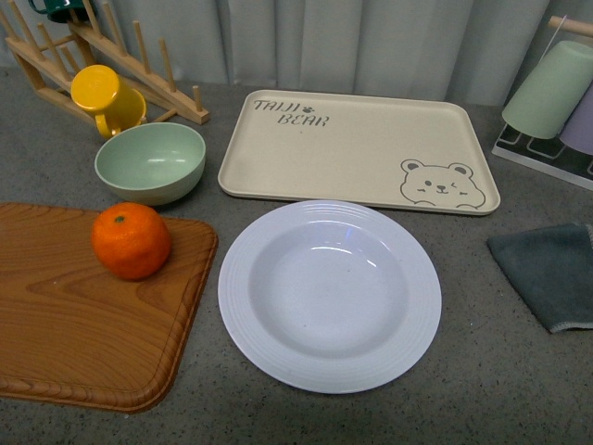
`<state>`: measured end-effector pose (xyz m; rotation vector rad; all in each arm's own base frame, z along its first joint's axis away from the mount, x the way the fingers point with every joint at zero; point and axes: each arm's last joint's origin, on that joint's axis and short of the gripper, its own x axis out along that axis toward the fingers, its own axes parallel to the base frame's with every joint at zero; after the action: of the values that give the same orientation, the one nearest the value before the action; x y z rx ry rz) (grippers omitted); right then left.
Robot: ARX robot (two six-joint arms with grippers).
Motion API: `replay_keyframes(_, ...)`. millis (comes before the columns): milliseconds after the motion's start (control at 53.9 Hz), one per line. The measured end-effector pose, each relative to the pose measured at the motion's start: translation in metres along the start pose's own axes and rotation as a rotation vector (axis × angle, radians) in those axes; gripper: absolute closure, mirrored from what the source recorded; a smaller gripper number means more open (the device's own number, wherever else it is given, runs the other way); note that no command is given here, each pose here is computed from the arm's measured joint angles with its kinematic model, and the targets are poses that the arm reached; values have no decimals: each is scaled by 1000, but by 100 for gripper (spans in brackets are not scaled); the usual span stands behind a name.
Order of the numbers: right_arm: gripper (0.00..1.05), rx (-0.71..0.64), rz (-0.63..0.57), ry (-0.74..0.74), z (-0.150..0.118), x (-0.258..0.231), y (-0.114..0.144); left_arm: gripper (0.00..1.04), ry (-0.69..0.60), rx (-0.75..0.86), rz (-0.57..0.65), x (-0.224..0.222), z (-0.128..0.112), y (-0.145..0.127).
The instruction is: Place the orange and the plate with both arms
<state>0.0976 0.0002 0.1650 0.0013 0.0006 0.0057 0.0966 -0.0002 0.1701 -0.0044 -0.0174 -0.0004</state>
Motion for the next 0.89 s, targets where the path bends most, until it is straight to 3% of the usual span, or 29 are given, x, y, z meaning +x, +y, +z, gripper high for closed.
replay_keyframes(891,9,0,0,0,0,0,0,6,0,0,0,0,0,0)
